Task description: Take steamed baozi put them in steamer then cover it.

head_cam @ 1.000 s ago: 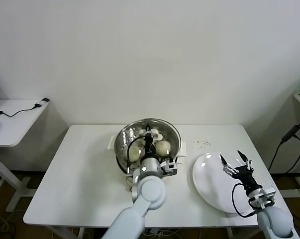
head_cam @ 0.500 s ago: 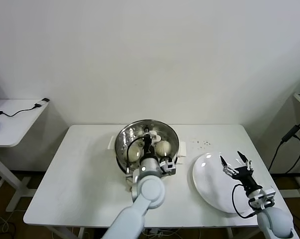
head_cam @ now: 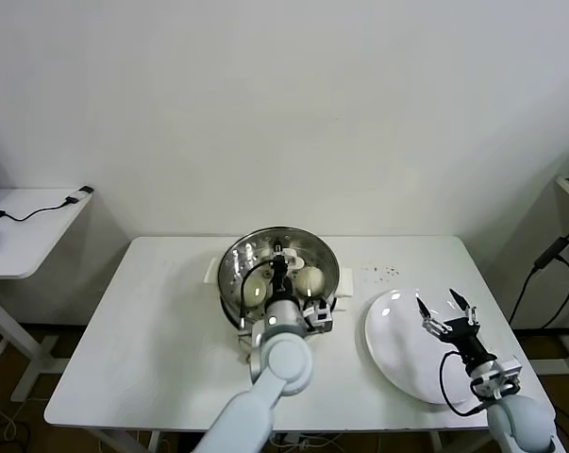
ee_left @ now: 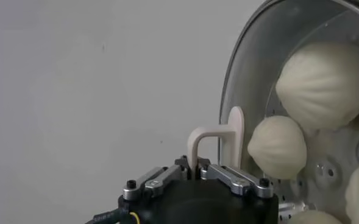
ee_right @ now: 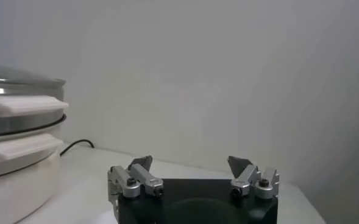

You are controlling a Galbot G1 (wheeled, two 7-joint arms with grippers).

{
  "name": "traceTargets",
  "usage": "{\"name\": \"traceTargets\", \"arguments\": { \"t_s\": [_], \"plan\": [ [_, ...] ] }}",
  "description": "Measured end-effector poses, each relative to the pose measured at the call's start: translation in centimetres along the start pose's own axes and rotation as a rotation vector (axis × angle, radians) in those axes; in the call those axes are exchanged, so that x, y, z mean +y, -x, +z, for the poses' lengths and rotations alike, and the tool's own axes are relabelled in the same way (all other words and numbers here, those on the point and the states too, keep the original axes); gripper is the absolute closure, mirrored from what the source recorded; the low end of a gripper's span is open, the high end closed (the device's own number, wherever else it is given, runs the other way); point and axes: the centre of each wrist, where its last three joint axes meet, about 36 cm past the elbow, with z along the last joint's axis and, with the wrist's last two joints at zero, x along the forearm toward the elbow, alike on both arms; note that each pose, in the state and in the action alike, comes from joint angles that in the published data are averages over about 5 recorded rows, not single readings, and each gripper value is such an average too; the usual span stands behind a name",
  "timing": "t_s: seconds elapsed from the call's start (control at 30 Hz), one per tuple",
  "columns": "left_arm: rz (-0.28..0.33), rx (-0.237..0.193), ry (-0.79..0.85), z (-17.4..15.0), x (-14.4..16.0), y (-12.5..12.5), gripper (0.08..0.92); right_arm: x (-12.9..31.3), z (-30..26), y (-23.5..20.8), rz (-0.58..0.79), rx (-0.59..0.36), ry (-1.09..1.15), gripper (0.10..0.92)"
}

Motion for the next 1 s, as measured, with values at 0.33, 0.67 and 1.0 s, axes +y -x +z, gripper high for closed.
{"name": "traceTargets", "arguments": {
  "t_s": [0.33,0.67,1.0],
  "plan": [
    [0.003,0.007,0.007,0.2,0.1,-0.1,0.841,-0.2,0.1,0.0,0.001,0.001,-0.001,0.200],
    [0.021,0.003,-0.010,0.9,0.9,-1.1,0.577,-0.6,-0.1,0.4,0.002,0.002,-0.004,0.200],
    [0.029,-0.038,-0.076,2.1,3.1,-3.6,0.290,-1.1,-0.2,0.7,0.012,0.010,-0.006,0.200]
  ]
}}
